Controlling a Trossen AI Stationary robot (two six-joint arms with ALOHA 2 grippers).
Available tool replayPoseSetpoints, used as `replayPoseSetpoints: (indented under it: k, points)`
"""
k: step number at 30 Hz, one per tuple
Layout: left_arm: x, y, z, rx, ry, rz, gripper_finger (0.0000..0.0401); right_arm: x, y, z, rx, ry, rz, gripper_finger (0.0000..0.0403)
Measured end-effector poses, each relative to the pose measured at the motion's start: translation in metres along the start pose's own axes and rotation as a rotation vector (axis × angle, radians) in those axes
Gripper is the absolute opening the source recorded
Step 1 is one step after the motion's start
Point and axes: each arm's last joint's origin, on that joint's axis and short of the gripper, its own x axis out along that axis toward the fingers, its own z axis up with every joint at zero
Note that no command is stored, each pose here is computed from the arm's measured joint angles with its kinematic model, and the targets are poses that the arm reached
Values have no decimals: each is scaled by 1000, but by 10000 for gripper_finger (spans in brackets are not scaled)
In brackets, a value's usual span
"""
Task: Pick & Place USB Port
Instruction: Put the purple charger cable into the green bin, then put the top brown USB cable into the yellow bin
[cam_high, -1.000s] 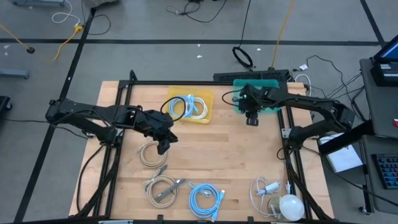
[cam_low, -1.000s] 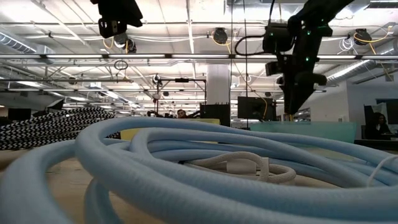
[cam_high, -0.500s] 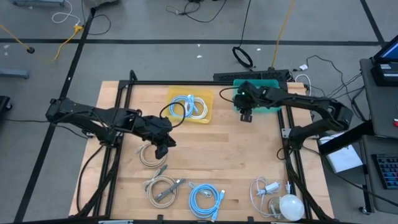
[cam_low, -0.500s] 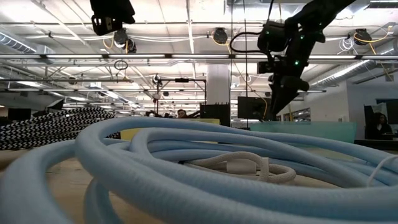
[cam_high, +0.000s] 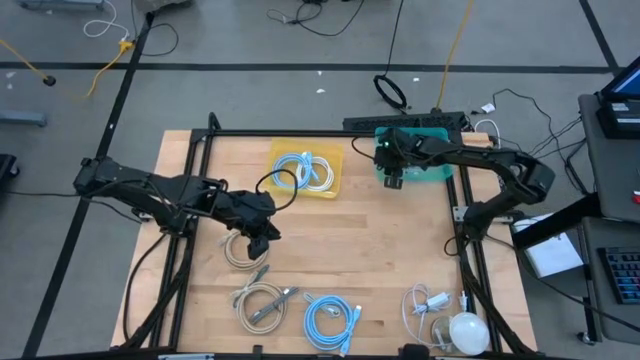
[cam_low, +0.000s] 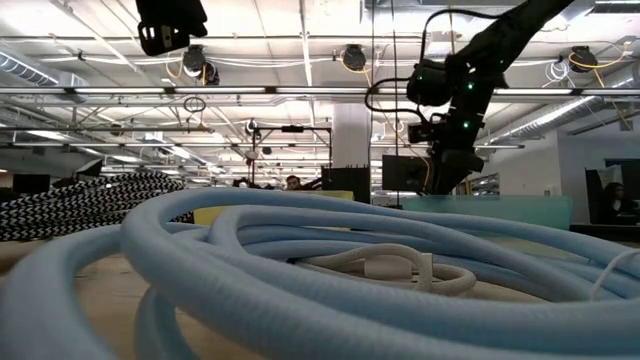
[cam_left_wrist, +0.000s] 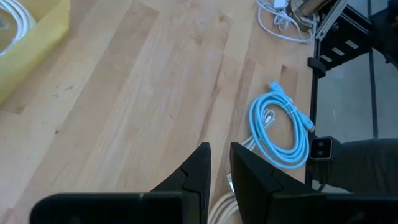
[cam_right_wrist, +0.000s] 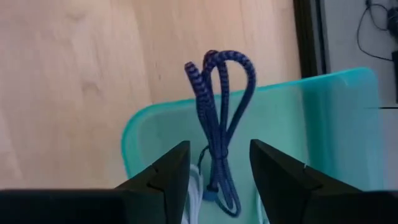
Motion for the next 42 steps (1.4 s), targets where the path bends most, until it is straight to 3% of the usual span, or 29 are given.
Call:
replayPoseSetpoints:
  k: [8,12,16,21,27,30,34,42]
  points:
    - [0,0,0,-21,2,1,62,16,3,-6,28,38,54,130]
    - [0,0,-1,-27,9,6,62,21,7,-13,35,77,23,78]
    - [0,1,-2,-27,17,12,63,15,7,-17,5,164,-82,16]
    - [0,1,-2,-25,7,30,62,1,5,-22,-33,220,-148,21]
    - [0,2,-2,-19,3,36,62,-1,7,-33,-88,287,-66,13]
    - [0,2,-1,-19,-2,42,62,1,9,-36,-89,291,-47,29]
    - [0,2,-2,-20,6,49,62,1,9,-36,-32,293,-65,85]
    - [0,4,-4,-14,14,72,62,-23,9,-26,-27,218,-258,172]
